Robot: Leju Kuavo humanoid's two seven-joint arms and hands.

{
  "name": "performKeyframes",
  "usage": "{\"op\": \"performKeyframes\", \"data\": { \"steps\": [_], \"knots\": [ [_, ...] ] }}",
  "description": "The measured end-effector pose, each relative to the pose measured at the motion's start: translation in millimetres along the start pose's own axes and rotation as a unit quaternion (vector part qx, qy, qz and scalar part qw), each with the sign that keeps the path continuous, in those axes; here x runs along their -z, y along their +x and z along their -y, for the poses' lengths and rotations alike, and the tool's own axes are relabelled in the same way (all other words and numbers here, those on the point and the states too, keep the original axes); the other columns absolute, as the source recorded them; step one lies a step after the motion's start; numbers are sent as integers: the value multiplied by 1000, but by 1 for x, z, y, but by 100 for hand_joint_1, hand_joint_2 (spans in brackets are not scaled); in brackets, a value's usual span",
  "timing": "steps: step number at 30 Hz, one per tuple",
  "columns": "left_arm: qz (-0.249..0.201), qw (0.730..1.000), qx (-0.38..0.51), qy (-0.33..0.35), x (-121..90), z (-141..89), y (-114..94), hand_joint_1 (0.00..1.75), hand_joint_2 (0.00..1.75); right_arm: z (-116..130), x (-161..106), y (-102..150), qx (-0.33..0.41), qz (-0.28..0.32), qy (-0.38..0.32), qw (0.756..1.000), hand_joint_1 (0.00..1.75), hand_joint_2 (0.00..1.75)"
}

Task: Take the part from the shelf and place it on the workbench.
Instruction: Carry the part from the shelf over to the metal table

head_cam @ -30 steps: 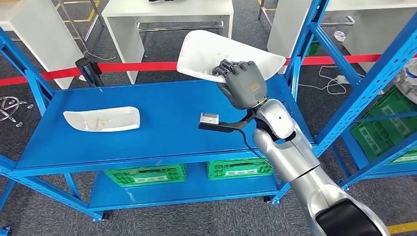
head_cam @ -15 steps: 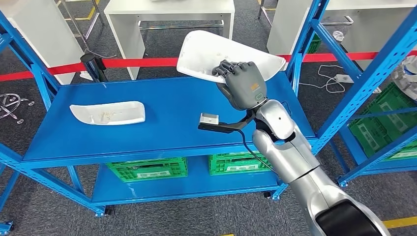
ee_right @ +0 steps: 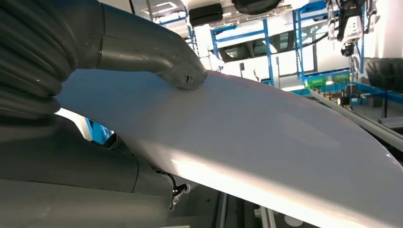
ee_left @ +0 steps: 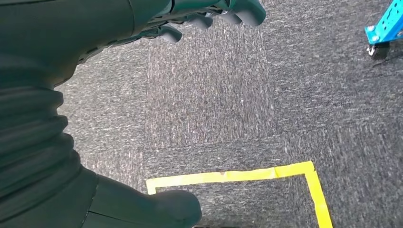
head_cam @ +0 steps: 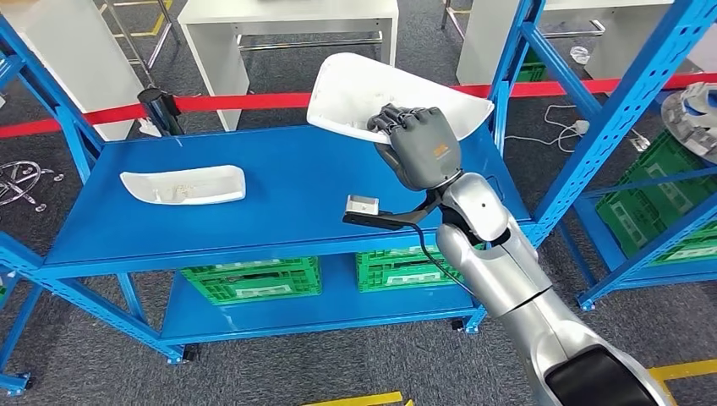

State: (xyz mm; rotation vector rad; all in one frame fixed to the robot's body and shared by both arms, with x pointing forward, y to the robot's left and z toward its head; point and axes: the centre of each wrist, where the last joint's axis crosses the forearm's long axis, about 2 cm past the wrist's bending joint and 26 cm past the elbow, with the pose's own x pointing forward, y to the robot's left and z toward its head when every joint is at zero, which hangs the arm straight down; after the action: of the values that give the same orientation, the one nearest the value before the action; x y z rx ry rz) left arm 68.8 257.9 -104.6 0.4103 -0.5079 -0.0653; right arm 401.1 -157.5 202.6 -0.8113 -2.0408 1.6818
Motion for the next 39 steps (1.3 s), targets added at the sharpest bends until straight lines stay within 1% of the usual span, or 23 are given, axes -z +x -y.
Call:
{"op": "performKeyframes", "data": {
  "steps": [11, 21, 39],
  "knots": [
    [2, 1000, -3, 1, 0, 0, 0, 0, 175, -8, -11, -3, 1, -11, 8, 1000, 175, 175],
    [3, 1000, -3, 1, 1, 0, 1, 0, 175, -5, -10, -6, -4, -13, 2, 1000, 175, 175],
    [4, 1000, -3, 3, 2, -2, 3, 0, 175, -8, -14, -6, -1, -17, 3, 1000, 175, 175]
  ]
}}
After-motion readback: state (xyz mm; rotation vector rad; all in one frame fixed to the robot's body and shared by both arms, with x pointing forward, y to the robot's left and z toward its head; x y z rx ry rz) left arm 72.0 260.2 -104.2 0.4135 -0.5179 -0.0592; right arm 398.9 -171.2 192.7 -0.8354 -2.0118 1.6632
